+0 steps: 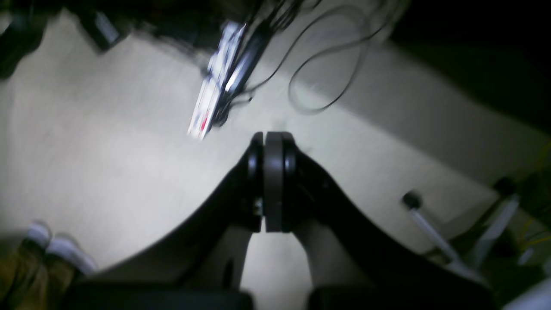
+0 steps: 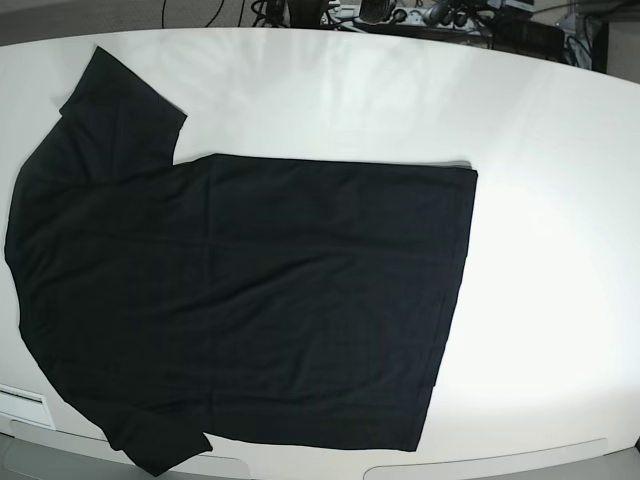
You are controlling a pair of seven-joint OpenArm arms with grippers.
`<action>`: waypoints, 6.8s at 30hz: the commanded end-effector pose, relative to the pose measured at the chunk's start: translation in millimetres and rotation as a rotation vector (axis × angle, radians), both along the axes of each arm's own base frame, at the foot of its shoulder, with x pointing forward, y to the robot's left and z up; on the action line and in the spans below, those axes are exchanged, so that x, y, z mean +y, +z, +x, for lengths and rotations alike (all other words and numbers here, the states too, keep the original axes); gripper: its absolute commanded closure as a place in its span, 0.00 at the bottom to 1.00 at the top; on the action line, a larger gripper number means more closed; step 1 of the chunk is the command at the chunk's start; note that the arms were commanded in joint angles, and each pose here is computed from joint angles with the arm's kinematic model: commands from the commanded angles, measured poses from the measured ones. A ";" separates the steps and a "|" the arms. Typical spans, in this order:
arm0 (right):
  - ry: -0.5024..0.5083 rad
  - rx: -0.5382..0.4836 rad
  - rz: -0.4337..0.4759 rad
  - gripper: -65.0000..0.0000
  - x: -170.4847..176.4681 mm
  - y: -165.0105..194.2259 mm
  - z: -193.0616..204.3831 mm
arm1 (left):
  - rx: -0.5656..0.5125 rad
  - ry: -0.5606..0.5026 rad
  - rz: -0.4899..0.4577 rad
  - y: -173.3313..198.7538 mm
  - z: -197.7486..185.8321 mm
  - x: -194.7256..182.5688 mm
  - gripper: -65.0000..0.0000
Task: Fold the T-shirt properly
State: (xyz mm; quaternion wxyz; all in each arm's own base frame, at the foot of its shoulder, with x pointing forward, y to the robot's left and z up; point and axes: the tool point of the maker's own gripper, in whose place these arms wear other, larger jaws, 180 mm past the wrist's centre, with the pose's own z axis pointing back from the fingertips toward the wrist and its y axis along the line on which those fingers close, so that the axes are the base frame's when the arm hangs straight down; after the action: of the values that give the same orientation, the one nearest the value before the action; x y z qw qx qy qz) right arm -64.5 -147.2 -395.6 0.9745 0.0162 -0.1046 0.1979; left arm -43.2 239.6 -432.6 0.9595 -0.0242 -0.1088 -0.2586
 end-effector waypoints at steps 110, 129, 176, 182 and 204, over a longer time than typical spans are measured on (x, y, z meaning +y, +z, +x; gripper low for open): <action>-0.013 -0.492 -0.139 1.00 -159.4 20.9 248.1 | -0.503 -1.295 0.141 29.9 291.0 -40.4 1.00; 0.202 -0.512 -0.186 1.00 -111.0 78.3 219.8 | -0.575 -1.377 0.243 95.1 278.5 -31.0 1.00; 0.245 -0.840 -0.321 1.00 -120.3 172.0 262.8 | -1.225 -1.122 0.601 212.6 311.2 -77.1 1.00; 0.194 -0.841 -0.282 1.00 -144.9 162.4 287.6 | -1.225 -1.022 0.551 207.5 325.4 -72.5 1.00; 0.121 -0.847 -0.121 1.00 -158.6 147.8 312.2 | -1.216 -0.894 0.520 167.0 339.2 -66.5 1.00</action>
State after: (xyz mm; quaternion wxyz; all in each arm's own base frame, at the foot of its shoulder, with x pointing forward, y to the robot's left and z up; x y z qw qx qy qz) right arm 240.7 -305.8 -261.0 0.8447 -0.1114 -0.4634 0.2434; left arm 290.8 171.7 -279.4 0.5272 0.2917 -0.5160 -0.6088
